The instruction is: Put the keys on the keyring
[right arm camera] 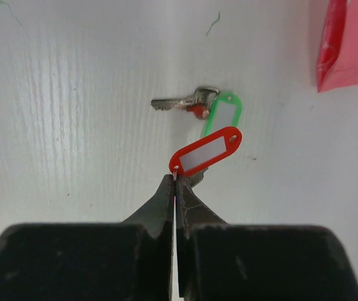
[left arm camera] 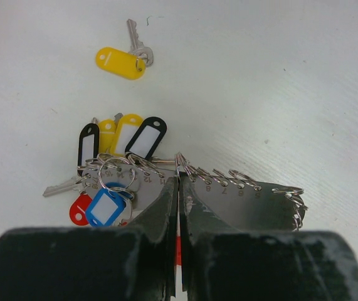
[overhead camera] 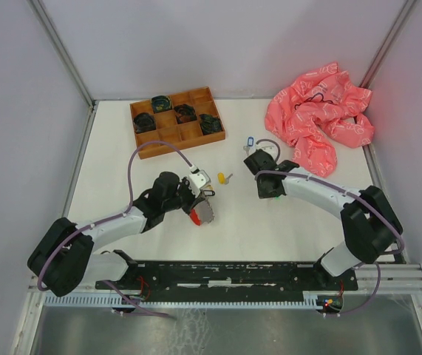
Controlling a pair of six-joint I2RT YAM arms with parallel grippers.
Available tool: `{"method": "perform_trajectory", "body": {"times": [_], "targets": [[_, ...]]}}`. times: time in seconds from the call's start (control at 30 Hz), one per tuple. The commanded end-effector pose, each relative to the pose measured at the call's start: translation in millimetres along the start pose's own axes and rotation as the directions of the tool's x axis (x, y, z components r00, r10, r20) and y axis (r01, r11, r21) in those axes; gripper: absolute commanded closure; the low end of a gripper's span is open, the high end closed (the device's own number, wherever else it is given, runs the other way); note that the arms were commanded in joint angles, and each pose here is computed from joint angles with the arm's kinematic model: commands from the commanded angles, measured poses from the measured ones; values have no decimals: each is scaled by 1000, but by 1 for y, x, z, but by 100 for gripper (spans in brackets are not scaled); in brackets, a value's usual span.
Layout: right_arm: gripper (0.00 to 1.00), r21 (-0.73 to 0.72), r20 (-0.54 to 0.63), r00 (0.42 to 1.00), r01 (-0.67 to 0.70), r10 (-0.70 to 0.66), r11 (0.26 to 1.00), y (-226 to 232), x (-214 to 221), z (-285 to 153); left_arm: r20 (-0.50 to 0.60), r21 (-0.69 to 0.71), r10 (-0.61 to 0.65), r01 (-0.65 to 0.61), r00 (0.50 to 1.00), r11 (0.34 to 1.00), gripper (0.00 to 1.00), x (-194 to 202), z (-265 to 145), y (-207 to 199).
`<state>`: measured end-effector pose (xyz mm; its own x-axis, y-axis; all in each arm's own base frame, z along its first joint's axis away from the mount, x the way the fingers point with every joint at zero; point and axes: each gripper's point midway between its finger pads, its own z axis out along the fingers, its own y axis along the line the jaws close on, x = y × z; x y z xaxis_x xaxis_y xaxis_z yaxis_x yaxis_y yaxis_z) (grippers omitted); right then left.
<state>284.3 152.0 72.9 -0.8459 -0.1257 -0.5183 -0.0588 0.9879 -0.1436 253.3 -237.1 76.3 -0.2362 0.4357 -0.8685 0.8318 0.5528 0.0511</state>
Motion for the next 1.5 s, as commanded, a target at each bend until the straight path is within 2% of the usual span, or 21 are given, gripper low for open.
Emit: {"method": "perform_trajectory", "body": {"times": [0.0, 0.13, 0.3, 0.5, 0.6, 0.77, 0.97, 1.23, 1.47], "targets": [[99, -44, -33, 993, -111, 110, 993, 28, 21, 8, 83, 3, -7, 6, 997, 1000, 97, -32, 3, 3], [98, -95, -36, 987, -159, 156, 983, 52, 22, 13, 82, 2, -11, 11, 997, 1000, 97, -32, 3, 3], [79, -168, -57, 989, -143, 135, 975, 74, 17, 12, 81, -3, -15, 15, 997, 1000, 97, -32, 3, 3], [46, -214, -2, 1000, 0, -1, 977, 61, 7, -5, 83, -3, -16, 16, 996, 1000, 97, -33, 3, 3], [38, -310, 26, 999, 41, -35, 950, 57, 0, -9, 85, 1, -17, 17, 996, 1000, 97, -33, 2, 2], [35, -481, 53, 996, 91, -75, 872, 75, -18, -14, 82, 2, -16, 15, 996, 1000, 97, -32, 3, 2], [34, -538, 5, 999, 38, -42, 842, 80, -29, 7, 82, 7, -13, 12, 997, 1000, 97, -32, 3, 2], [30, -554, -122, 991, -24, -52, 832, 79, -5, 31, 78, 13, -13, 12, 997, 1000, 97, -31, 4, 1], [25, -489, -225, 973, -63, -56, 870, 61, 31, 31, 74, 20, -15, 14, 997, 1000, 97, -30, 5, 0]]}}
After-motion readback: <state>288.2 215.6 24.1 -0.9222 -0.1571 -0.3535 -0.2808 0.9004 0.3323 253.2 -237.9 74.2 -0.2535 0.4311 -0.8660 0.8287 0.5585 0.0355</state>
